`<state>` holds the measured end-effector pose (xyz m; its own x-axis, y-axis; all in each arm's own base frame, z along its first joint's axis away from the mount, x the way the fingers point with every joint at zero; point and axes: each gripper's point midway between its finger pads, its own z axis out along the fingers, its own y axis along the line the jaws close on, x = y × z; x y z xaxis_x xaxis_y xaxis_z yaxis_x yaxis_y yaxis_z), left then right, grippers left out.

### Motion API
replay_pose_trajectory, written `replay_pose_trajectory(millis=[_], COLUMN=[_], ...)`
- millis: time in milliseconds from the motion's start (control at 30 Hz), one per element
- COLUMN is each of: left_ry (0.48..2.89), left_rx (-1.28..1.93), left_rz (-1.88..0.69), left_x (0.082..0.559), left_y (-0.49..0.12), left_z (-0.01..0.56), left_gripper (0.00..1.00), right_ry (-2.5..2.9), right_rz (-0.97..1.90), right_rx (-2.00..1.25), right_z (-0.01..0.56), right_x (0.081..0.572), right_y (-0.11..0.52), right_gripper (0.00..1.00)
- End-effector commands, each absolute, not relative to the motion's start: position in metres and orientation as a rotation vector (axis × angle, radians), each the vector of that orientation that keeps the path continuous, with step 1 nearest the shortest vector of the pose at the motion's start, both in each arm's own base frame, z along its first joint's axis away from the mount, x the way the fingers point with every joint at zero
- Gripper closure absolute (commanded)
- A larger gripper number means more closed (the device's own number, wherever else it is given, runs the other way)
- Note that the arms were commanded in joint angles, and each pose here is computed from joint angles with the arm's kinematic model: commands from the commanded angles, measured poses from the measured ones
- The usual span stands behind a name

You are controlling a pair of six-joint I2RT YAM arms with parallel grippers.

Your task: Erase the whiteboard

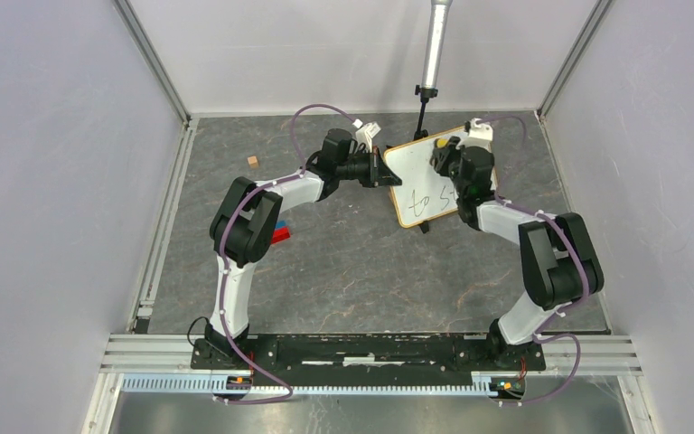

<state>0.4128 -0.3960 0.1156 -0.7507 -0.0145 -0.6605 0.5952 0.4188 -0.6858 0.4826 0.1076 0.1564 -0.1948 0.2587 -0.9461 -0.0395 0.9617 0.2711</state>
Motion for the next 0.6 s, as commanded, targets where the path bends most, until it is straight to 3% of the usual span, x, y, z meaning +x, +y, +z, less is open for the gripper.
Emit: replay_pose_trajectory(millis=[0, 200, 400, 567], left_ry=[2.212, 2.213, 2.213, 2.210], left_rx=[0.562, 0.562, 0.562, 0.563], left_rz=[-1.178, -1.180, -1.184, -1.182], left_x=[0.406, 0.405, 0.406, 0.405], left_y=[-0.381, -0.381, -0.382, -0.381], left_z=[0.068, 0.067, 0.067, 0.069], left_gripper=[0.98, 0.98, 0.98, 0.98], right_ry=[1.890, 1.910, 1.899, 1.848], right_rz=[0.158, 0.143, 0.238, 0.247], right_rx=[0.288, 0.325, 0.219, 0.089], right_z=[0.100, 0.089, 0.093, 0.116], right_x=[0.469, 0.453, 0.438, 0.452], right_y=[0.046, 0.032, 0.093, 0.139], right_gripper=[0.81, 0.82, 0.82, 0.82])
